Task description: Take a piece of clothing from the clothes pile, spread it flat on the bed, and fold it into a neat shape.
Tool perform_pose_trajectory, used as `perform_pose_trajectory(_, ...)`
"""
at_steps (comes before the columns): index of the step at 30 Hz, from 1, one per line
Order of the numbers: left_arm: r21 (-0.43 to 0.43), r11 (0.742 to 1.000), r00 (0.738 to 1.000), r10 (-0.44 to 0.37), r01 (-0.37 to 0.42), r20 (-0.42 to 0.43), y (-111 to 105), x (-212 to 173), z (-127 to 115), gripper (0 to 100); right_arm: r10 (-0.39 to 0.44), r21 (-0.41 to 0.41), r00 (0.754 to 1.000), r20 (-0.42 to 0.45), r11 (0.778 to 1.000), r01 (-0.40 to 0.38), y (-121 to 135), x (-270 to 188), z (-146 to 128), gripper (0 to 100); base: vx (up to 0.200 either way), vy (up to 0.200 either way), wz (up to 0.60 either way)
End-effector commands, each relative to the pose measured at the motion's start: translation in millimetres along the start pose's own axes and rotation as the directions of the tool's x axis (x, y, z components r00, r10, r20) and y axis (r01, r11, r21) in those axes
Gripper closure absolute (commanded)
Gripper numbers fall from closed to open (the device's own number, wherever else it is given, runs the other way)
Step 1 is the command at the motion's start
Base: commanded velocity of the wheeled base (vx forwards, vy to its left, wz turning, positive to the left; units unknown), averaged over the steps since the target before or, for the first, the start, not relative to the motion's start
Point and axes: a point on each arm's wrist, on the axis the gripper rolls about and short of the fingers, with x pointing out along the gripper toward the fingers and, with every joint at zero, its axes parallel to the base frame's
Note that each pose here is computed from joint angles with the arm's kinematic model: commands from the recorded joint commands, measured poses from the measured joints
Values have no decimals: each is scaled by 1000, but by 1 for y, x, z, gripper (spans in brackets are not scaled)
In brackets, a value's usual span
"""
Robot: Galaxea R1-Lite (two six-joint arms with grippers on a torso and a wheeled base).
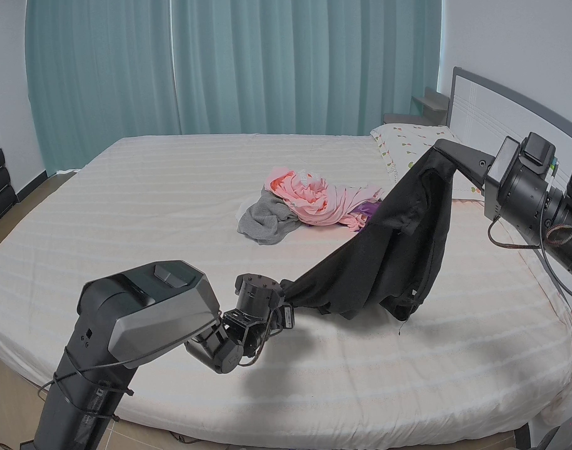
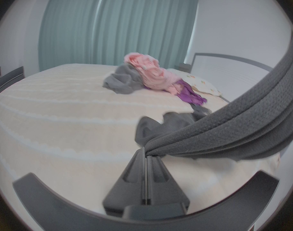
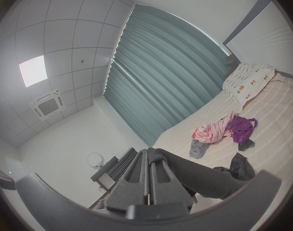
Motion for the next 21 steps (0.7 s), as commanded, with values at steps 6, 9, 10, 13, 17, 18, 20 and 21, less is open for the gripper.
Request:
perform_pose_trajectory(6,-129,990,990,67,-51,122,24,-31,65,100,-77,1,997,-6,997,77,-23,11,-1,100,0,0,0)
perform_pose_trajectory(9,-149,987,987,73,-51,145,29,-60,84,100,-119,5,993,-13,993,119,-37,18,-3,100,0,0,0)
perform_pose_trajectory(10,-149,987,987,73,-51,145,29,-60,84,100,-119,5,993,-13,993,119,-37,18,-3,100,0,0,0)
perform_pose_trajectory(13,-233,972,971,73,-18,229,33,-107,126,100,-158,1,987,1,987,158,-54,33,-1,100,0,0,0)
perform_pose_trajectory(17,-328,944,952,67,36,299,33,-164,170,100,-156,-8,981,114,987,158,-66,53,17,100,0,0,0)
perform_pose_trajectory(18,-342,938,948,64,49,312,32,-175,178,100,-155,-12,978,143,987,158,-65,55,21,100,0,0,0)
perform_pose_trajectory(20,-352,933,938,59,70,342,31,-198,192,100,-144,-21,967,212,988,152,-54,58,34,100,0,0,0)
perform_pose_trajectory(21,-349,934,934,59,73,353,31,-206,196,100,-135,-28,959,248,989,146,-48,58,40,100,0,0,0)
